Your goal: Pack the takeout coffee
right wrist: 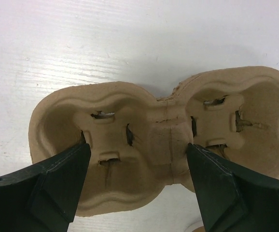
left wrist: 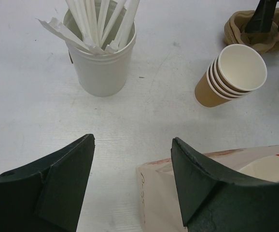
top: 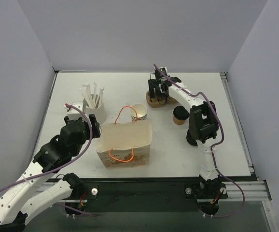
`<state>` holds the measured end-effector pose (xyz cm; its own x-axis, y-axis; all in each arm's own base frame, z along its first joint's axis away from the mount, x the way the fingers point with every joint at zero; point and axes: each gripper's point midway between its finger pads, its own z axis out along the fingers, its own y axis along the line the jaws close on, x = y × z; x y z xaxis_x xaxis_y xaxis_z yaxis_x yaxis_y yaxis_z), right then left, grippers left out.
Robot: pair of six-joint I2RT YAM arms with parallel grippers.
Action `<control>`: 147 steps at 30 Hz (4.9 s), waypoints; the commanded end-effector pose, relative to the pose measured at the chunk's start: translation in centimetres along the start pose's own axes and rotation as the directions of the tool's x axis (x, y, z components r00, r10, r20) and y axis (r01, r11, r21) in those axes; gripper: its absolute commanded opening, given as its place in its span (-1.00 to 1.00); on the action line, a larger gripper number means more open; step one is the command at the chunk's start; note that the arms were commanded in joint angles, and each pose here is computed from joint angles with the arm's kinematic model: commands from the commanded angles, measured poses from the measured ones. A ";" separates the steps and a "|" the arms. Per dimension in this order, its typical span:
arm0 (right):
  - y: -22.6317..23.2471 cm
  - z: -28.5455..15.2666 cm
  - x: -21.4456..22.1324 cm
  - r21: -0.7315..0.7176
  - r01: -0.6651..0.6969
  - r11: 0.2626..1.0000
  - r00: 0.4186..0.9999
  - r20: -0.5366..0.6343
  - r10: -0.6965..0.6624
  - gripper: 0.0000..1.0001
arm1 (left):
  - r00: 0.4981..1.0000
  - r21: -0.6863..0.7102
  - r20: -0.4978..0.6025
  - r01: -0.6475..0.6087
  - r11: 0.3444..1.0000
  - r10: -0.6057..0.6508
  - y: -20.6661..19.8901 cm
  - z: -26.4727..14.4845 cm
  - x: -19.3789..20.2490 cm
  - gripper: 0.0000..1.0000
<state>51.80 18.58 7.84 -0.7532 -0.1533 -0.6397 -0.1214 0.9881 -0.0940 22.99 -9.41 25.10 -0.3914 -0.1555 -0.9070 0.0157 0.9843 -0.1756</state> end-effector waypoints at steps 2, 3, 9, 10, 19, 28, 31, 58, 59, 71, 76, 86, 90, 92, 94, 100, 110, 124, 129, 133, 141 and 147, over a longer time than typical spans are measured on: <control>-1.6 -1.9 -1.3 0.043 -0.060 0.997 0.998 0.022 0.060 0.65 | 0.999 0.010 0.038 0.020 1.000 -0.021 -0.1 -0.2 -0.9 0.50; -1.5 -1.7 -1.1 0.049 -0.068 0.996 0.998 0.014 0.068 0.64 | 0.999 0.010 0.038 0.020 1.000 -0.021 -0.1 -0.2 -0.9 0.49; -2.9 -1.8 -1.7 0.124 -0.115 0.986 0.993 0.035 0.112 0.60 | 0.999 0.007 0.045 0.021 1.000 -0.021 0.3 -0.5 -0.9 0.49; -3.1 -1.8 -1.9 0.136 -0.128 0.982 0.991 0.045 0.123 0.60 | 0.999 0.007 0.043 0.018 1.000 -0.018 0.3 -0.4 -0.8 0.49; -2.8 -0.6 -1.6 0.098 -0.161 0.982 0.987 0.021 0.160 0.47 | 0.999 0.001 0.045 0.011 1.000 -0.011 0.4 -0.4 -0.8 0.49; -2.5 -0.3 -1.8 0.065 -0.176 0.982 0.984 -0.003 0.177 0.31 | 0.999 0.001 0.048 0.009 1.000 -0.009 0.3 -0.3 -0.9 0.49; -2.2 -0.4 -1.6 0.061 -0.170 0.984 0.985 -0.015 0.171 0.30 | 0.999 0.003 0.048 0.009 1.000 -0.009 0.3 -0.2 -0.9 0.49; -2.9 1.3 -0.2 0.112 -0.137 0.984 0.991 0.010 0.137 0.57 | 0.998 -0.011 0.056 -0.022 1.000 0.023 0.9 -0.4 -0.8 0.50; -2.8 1.5 0.0 0.110 -0.138 0.984 0.990 0.003 0.138 0.54 | 0.998 -0.008 0.055 -0.022 1.000 0.023 0.8 -0.4 -0.8 0.49; -2.7 2.1 0.9 0.073 -0.136 0.988 0.990 -0.029 0.139 0.19 | 0.998 -0.003 0.053 -0.019 1.000 0.020 0.6 -0.4 -0.9 0.49; -2.6 2.0 0.8 0.061 -0.133 0.989 0.990 -0.027 0.135 0.05 | 0.999 0.001 0.052 -0.016 1.000 0.016 0.4 -0.4 -1.0 0.49; -3.1 -0.7 -1.9 0.047 -0.147 0.988 0.989 0.038 0.145 -0.08 | 0.999 0.000 0.049 -0.011 1.000 0.011 0.7 -0.5 -0.6 0.50; -3.1 -1.3 -2.3 0.043 -0.150 0.988 0.988 0.048 0.148 -0.09 | 0.999 0.006 0.046 -0.005 1.000 0.004 0.6 -0.6 -0.5 0.49; -3.1 -1.4 -2.4 0.043 -0.154 0.987 0.987 0.051 0.151 -0.11 | 0.999 0.008 0.050 -0.001 1.000 0.000 0.6 -0.6 -0.6 0.49; -3.3 -1.7 -2.9 0.044 -0.157 0.987 0.986 0.063 0.154 -0.19 | 0.999 0.008 0.047 -0.001 1.000 0.000 0.6 -0.7 -0.6 0.49; -3.6 -2.6 -4.2 0.036 -0.188 0.982 0.979 0.089 0.184 -0.19 | 0.999 0.010 0.047 0.005 1.000 -0.005 0.6 -0.7 -0.6 0.49; -3.9 -3.0 -4.8 0.033 -0.251 0.967 0.964 0.098 0.247 -0.19 | 0.999 0.014 0.043 0.007 1.000 -0.008 0.5 -0.7 -0.5 0.49; -2.7 -2.1 -2.7 -0.019 -0.234 0.972 0.971 0.040 0.235 -0.12 | 0.999 0.017 0.046 0.008 1.000 -0.009 0.4 -0.7 -0.7 0.49; -2.8 -2.7 -4.1 -0.028 -0.236 0.971 0.969 0.070 0.237 -0.13 | 0.999 0.017 0.044 0.003 1.000 -0.003 0.3 -0.7 -0.8 0.49; -3.0 -3.0 -4.9 -0.030 -0.229 0.973 0.969 0.088 0.231 -0.12 | 0.999 0.016 0.042 0.009 1.000 -0.009 0.3 -0.6 -0.7 0.49; -2.9 -2.0 -4.0 -0.031 -0.185 0.982 0.981 0.061 0.186 -0.24 | 0.999 0.018 0.041 0.007 1.000 -0.008 0.3 -0.5 -0.6 0.49; -1.8 -2.0 -4.4 -0.096 -0.162 0.982 0.984 0.053 0.167 -0.07 | 0.999 0.017 0.041 0.001 1.000 -0.002 0.1 -0.4 -0.8 0.49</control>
<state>52.64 16.66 7.06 -0.7931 0.0084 -0.6090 -0.0153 0.9993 0.0337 22.49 -8.82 24.63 -0.3835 -0.1357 -0.9135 0.0249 0.9873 -0.1572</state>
